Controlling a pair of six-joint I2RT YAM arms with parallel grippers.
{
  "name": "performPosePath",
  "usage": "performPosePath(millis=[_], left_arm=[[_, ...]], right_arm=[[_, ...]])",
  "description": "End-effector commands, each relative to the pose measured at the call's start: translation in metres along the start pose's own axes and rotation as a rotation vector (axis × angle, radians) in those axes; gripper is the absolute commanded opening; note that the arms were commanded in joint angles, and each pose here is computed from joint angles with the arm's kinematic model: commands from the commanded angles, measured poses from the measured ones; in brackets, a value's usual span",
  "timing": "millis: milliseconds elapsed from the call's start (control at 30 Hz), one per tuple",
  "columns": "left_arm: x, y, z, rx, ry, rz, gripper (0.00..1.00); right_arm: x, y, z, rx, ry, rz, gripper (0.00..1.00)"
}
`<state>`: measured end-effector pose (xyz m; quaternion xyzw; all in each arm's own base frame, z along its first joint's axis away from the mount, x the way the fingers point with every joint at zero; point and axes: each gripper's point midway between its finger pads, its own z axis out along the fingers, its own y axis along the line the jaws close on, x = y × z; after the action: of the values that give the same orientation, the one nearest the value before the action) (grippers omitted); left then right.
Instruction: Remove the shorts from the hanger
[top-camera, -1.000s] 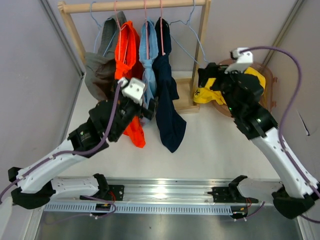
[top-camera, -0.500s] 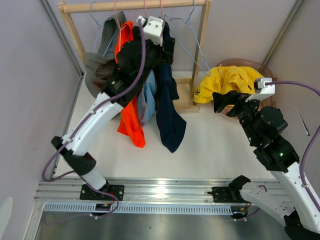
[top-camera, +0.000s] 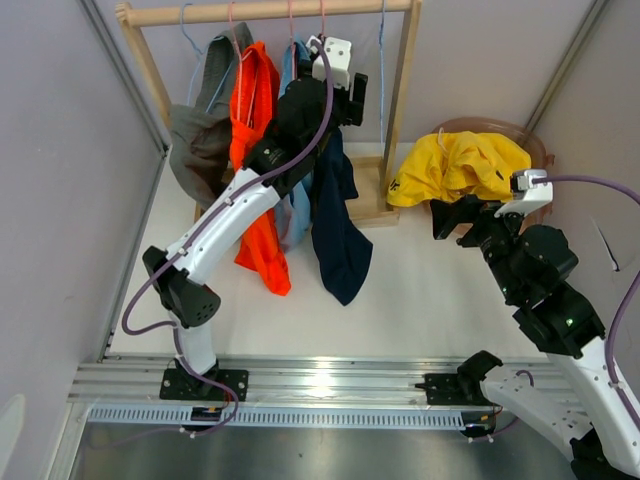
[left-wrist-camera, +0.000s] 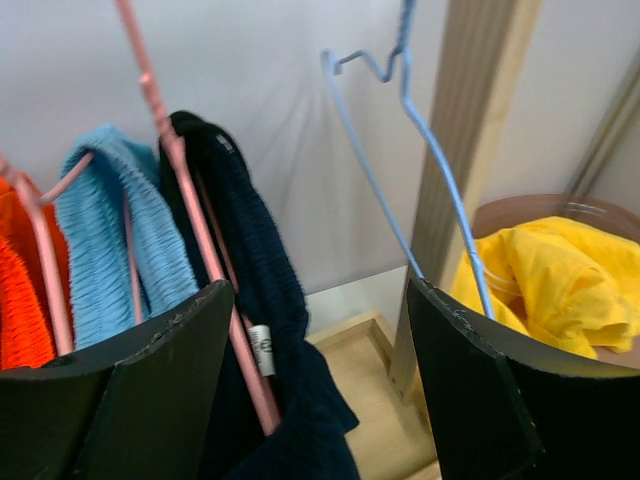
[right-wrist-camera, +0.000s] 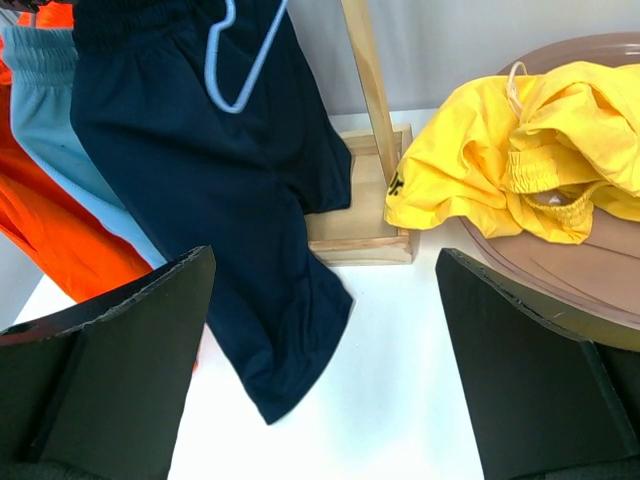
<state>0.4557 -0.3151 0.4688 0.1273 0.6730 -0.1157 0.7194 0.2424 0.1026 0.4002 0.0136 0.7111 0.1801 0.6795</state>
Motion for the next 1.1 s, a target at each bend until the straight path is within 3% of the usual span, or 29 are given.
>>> performPosePath(millis=[0,133,333,533,667,700,867,1067], left_arm=[[-0.029,0.029,-0.008,-0.076,-0.095,-0.062,0.76],[-0.023,0.04,-0.006,-0.088,-0.091,-0.064,0.76],[-0.007,0.046,0.002,-0.095,-0.059,-0.061,0.66],[0.003,0.047,-0.004,-0.092,-0.064,-0.096,0.68],[0.004,0.049,-0.005,-0.094,-0.06,-0.092,0.63],[0.007,0.049,-0.005,-0.091,-0.05,-0.091,0.64],[0.005,0.049,-0.013,-0.063,-0.043,-0.095,0.95],[-0.025,0.051,-0.031,-0.03,-0.077,-0.095,0.99]], right_arm=[[0.004,-0.003,0.002,0.016,0.009,-0.017,0.99],[0.01,-0.003,0.006,0.02,0.027,-0.022,0.99],[0.013,-0.001,0.01,0.018,0.043,-0.026,0.99],[0.017,-0.002,0.012,0.027,0.064,-0.036,0.99],[0.019,-0.001,0.015,0.027,0.07,-0.036,0.99],[0.019,0.0,0.015,0.021,0.072,-0.033,0.99],[0.026,0.0,0.019,0.025,0.09,-0.04,0.99],[0.034,-0.001,0.02,0.025,0.099,-0.028,1.0]])
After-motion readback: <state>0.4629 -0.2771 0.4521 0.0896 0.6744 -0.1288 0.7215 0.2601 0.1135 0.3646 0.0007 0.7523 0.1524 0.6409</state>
